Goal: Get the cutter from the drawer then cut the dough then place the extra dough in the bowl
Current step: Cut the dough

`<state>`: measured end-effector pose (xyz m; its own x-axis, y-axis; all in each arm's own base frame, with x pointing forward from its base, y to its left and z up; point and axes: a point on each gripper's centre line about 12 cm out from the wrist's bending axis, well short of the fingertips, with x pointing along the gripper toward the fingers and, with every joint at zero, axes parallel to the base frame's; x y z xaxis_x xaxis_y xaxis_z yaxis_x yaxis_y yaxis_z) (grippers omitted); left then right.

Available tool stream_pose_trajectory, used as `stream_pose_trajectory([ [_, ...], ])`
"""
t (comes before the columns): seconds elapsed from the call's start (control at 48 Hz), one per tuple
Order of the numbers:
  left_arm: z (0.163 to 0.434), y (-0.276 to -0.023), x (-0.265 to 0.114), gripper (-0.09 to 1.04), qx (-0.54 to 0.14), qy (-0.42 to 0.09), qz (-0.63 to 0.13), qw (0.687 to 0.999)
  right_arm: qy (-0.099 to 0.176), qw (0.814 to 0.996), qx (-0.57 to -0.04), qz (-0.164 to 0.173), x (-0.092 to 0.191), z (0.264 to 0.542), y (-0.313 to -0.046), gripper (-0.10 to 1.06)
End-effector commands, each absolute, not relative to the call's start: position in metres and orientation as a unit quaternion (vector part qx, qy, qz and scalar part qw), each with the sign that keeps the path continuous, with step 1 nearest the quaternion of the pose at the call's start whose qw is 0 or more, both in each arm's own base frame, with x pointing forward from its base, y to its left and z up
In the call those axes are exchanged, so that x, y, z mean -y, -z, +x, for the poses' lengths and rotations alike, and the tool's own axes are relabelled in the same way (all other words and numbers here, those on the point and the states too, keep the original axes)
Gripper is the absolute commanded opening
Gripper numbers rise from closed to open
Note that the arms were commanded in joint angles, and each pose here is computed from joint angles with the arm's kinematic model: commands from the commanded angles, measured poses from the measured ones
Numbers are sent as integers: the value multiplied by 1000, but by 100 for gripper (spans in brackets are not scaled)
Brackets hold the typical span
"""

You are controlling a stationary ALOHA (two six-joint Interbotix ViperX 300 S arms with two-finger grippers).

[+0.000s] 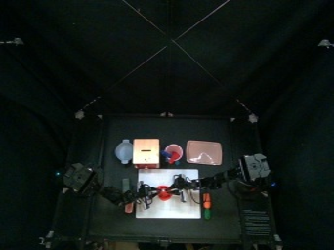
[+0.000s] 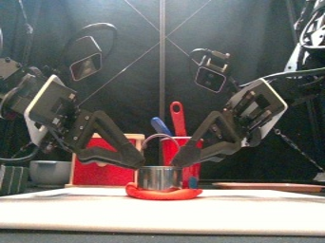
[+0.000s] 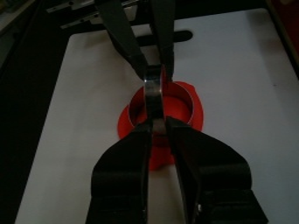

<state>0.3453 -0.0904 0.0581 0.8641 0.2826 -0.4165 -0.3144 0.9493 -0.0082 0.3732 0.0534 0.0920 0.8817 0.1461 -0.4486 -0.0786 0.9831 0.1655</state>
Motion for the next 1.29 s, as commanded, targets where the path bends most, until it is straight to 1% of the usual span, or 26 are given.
stream_pose_trajectory([
  [0.021,348,-54,86,63,-224,-156,-41,961,-57,965,-244,72,-54,373,-90,56],
  [0.292,348,-53,88,70,-229,-151,-42,961,-59,965,-244,70,-55,373,-90,58],
  [0.458,348,-55,88,75,-227,-150,-43,961,-60,966,-241,70,-55,374,-92,65],
  [0.646,350,-65,90,75,-215,-139,-43,966,-63,969,-232,65,-56,376,-99,71],
  [0.875,352,-78,94,75,-198,-115,-36,973,-69,972,-216,61,-56,377,-111,72],
  [1.292,353,-93,96,75,-178,-96,-31,979,-69,973,-211,59,-55,379,-114,72],
])
